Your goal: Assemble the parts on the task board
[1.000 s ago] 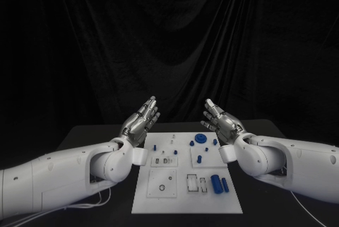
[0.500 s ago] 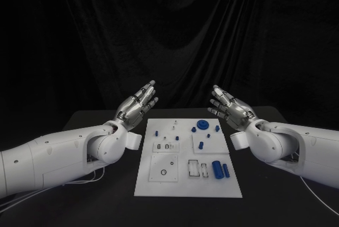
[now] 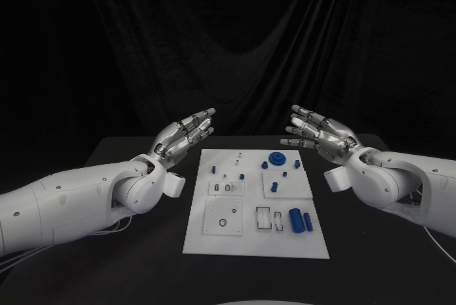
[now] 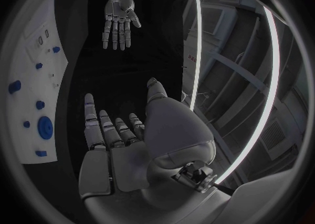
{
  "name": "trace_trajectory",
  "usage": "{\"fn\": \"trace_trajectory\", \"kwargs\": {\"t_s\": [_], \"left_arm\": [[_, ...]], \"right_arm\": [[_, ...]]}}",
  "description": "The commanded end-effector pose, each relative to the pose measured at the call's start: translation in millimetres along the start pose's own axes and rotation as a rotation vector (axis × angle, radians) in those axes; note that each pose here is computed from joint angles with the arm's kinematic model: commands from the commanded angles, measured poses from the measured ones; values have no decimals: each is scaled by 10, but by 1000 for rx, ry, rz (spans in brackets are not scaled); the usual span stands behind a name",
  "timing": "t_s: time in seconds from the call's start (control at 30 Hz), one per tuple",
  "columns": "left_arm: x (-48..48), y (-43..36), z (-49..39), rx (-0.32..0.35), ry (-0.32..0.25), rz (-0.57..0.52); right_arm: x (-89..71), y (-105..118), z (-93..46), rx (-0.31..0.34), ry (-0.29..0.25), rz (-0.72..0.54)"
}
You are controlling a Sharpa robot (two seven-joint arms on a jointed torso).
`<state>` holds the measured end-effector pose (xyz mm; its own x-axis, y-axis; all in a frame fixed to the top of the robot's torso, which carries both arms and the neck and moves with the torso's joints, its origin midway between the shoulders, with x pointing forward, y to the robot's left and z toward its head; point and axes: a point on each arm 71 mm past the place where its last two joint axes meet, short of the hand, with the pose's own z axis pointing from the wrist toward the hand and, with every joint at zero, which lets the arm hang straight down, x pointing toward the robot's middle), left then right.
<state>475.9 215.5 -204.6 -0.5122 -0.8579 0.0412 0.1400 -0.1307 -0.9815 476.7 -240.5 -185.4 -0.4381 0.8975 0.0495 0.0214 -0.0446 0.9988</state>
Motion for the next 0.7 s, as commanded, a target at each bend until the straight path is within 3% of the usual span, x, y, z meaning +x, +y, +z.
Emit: {"fn": "trace_trajectory", "kwargs": {"t_s": [0.03, 0.27, 0.5, 0.7], "left_arm": [[-3, -131, -27, 166, 33, 86], [-122, -189, -157, 190, 41, 259], [-199, -252, -287, 201, 20, 330], [-231, -280, -335, 211, 11, 346]], "right_arm": [[-30, 119, 21, -15, 24, -174], [-88, 389, 98, -33, 49, -489], [-53, 529, 187, 53, 127, -890], [15, 578, 248, 77, 173, -1228]]}}
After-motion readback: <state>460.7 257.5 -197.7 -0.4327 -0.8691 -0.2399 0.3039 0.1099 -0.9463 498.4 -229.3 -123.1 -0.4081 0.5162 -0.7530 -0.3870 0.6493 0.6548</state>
